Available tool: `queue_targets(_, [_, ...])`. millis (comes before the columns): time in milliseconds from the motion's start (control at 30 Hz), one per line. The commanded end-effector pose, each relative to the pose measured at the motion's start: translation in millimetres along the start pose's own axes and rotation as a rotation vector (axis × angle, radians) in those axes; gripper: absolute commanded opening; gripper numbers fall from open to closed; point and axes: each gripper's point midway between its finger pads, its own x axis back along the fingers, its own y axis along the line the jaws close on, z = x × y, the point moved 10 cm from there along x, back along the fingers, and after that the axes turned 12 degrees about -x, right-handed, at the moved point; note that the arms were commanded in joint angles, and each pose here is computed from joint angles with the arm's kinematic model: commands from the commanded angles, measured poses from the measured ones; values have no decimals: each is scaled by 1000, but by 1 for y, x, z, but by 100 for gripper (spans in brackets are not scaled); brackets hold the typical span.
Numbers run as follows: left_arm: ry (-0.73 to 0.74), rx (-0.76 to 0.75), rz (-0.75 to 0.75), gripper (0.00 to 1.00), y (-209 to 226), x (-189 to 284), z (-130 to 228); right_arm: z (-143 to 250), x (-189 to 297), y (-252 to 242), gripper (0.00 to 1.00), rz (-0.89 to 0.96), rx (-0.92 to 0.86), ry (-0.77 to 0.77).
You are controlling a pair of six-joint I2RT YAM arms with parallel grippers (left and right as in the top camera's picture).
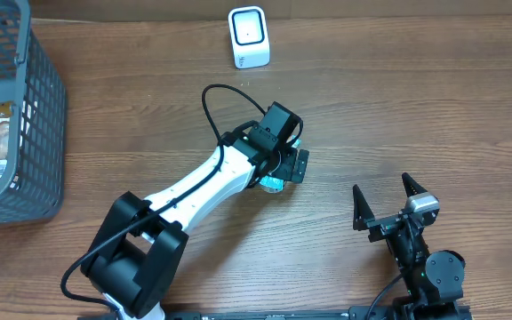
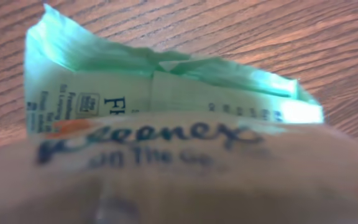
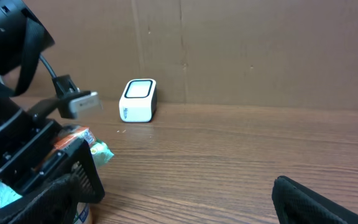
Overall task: Scan the item barcode
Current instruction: 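Lower the tissue pack onto the table and open the left gripper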
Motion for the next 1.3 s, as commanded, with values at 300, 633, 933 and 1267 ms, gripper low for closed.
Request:
queue_targets(300, [-99, -11, 34, 100, -7, 46, -12, 2, 0, -1, 100, -2, 1, -3])
queue_targets(633, [50, -50, 32, 89, -12, 5, 6, 2, 0, -1, 100, -2, 2, -3])
queue_targets(933, [87, -1, 143, 68, -20, 0, 9, 2, 0, -1, 100, -3, 1, -2])
queue_targets(1267, [25, 82, 152, 75, -43, 0, 4, 2, 0, -1, 100, -2, 2, -3])
